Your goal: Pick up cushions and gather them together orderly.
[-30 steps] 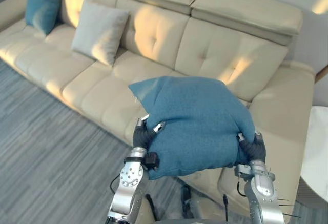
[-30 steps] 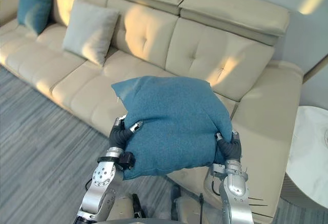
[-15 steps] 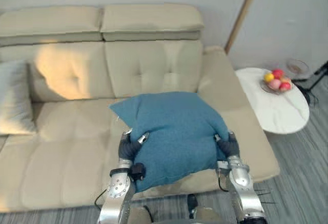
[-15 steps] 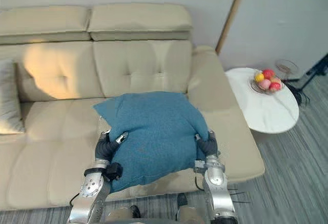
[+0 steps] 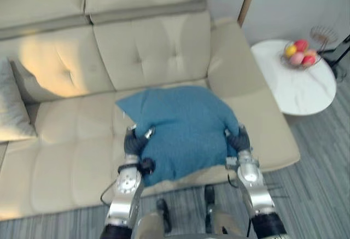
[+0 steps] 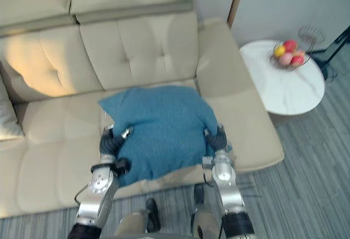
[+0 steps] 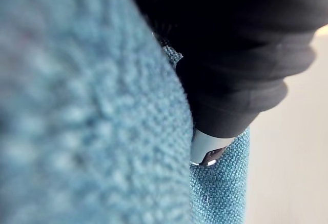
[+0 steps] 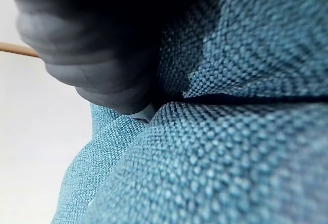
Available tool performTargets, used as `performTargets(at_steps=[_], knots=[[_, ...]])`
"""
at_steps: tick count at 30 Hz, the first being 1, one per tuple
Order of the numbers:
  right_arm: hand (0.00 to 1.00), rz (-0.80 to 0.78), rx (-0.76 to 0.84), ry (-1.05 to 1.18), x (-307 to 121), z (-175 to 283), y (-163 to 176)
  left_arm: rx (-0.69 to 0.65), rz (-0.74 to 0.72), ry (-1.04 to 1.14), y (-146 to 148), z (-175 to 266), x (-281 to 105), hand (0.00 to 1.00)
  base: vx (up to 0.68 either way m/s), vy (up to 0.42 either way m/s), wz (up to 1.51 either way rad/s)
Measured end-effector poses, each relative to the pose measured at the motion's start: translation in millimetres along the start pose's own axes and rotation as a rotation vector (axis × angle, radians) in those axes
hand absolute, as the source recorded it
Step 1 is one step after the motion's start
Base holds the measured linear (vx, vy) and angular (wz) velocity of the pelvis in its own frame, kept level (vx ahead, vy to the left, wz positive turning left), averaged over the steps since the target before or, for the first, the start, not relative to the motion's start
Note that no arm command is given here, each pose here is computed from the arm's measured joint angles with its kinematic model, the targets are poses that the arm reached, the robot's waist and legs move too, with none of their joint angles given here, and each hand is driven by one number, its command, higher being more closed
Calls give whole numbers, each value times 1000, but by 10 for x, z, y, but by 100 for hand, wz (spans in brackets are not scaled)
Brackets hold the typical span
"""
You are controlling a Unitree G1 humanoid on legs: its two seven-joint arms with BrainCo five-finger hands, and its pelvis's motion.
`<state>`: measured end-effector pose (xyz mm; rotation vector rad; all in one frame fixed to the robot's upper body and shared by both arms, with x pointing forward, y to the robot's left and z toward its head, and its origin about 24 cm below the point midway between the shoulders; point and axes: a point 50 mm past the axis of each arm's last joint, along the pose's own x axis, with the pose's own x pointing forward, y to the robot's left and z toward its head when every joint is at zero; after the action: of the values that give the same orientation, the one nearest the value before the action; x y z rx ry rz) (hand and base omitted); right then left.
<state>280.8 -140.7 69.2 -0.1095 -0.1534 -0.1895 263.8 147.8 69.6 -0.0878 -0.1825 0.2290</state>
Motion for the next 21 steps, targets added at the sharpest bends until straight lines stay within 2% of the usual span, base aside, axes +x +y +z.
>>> performTargets(at_steps=[3, 7, 9, 10, 12, 13, 14, 15, 16, 21], knots=[[100, -56, 20, -153, 203, 388, 88, 0, 42, -122, -68, 273, 231, 100, -178, -35, -2], [100, -151, 65, -396, 512, 1085, 172, 19, 65, -362, -215, 919, 741, 100, -169, -61, 16], [100, -252, 119, -558, 641, 1598, 148, 53, 61, -529, -355, 1497, 1064, 100, -111, -65, 25], [100, -270, 132, -587, 656, 1697, 141, 60, 61, -566, -383, 1625, 1107, 100, -62, -55, 18], [100, -349, 208, -688, 724, 2103, 108, 105, 72, -737, -480, 2270, 1263, 100, -36, -44, 12], [100, -364, 225, -705, 743, 2186, 103, 107, 82, -766, -489, 2406, 1287, 0, -10, -32, 15], [100, -394, 246, -724, 794, 2328, 100, 111, 96, -819, -526, 2643, 1308, 0, -6, -16, 18], [0, -432, 270, -732, 858, 2463, 72, 105, 106, -865, -594, 2864, 1305, 0, -18, -13, 34], [0, -502, 307, -738, 950, 2676, -5, 92, 139, -923, -697, 3213, 1289, 0, -20, -18, 35], [0, -521, 354, -746, 1030, 2989, -49, 20, 228, -858, -641, 3482, 1365, 0, 0, -25, 28]])
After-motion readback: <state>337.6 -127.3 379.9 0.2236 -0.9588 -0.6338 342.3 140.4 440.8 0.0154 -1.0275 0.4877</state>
